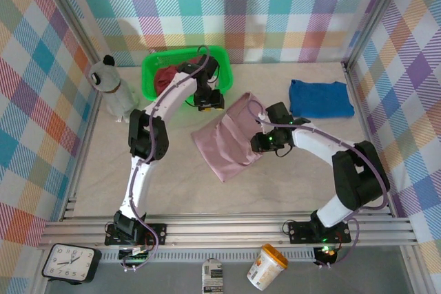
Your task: Fold and stack the tank tops
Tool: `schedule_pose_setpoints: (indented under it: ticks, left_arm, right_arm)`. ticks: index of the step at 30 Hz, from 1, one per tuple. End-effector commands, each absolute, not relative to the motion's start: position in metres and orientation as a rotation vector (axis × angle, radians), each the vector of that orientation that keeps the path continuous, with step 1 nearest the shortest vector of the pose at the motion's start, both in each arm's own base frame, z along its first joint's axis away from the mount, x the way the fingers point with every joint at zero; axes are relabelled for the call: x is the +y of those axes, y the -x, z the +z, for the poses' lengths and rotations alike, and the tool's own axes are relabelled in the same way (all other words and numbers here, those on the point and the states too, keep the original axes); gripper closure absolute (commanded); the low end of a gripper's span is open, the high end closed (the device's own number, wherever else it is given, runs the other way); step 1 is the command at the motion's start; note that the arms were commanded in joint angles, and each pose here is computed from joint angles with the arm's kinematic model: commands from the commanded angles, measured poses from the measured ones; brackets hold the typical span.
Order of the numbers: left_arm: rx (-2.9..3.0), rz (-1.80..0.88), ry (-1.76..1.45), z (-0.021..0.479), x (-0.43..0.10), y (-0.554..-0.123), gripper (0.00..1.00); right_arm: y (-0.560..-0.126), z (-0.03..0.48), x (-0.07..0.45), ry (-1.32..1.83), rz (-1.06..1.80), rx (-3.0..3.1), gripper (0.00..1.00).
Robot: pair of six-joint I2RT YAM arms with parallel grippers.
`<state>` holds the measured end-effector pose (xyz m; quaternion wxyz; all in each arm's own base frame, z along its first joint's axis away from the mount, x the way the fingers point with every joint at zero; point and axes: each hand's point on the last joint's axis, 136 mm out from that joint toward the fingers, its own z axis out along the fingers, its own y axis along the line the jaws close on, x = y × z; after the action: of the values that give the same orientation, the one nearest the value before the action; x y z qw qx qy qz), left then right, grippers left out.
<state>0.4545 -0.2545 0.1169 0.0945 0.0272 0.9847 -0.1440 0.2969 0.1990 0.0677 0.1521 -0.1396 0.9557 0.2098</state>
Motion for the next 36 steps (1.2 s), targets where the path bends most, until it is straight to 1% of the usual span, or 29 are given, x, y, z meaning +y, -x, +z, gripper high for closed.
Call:
schedule_pose_setpoints:
  ticks: [1,5,10,15,17,20,25,31,33,36]
  left_arm:
    - [2.89,-0.431,-0.098,0.142,-0.253,-0.445,0.56]
    - [2.973,-0.38,-0.137,0.115,-0.251,-0.424,0.56]
    - [3.007,-0.228,-0.161,0.091,-0.229,-0.414,0.56]
    - [3.051,-0.175,-0.231,0.072,-0.218,-0.403,0.56]
    - [3.073,-0.182,-0.256,0.066,-0.217,-0.397,0.56]
    - [3.083,-0.093,-0.278,0.061,-0.201,-0.396,0.56]
    - [3.084,-0.185,-0.303,0.059,-0.198,-0.395,0.56]
    - [3.119,-0.21,-0.356,0.047,-0.197,-0.389,0.57]
    - [3.136,-0.162,-0.358,0.04,-0.189,-0.387,0.59]
    - [3.149,-0.113,-0.366,0.034,-0.18,-0.384,0.65]
  right_arm:
    - [-0.288,0.075,0.198,0.435,0.632,2.728,0.66]
    - [-0.286,0.086,0.211,0.468,0.727,2.672,0.63]
    - [-0.285,0.077,0.211,0.476,0.714,2.688,0.59]
    - [-0.284,0.063,0.212,0.498,0.67,2.716,0.56]
    - [-0.286,0.059,0.208,0.495,0.617,2.724,0.56]
    - [-0.288,0.051,0.201,0.487,0.544,2.742,0.56]
    - [-0.29,0.043,0.199,0.487,0.514,2.755,0.56]
    - [-0.287,0.033,0.202,0.488,0.518,2.781,0.57]
    - [-0.287,0.028,0.201,0.48,0.51,2.795,0.58]
    - [-0.286,0.026,0.2,0.47,0.498,2.799,0.61]
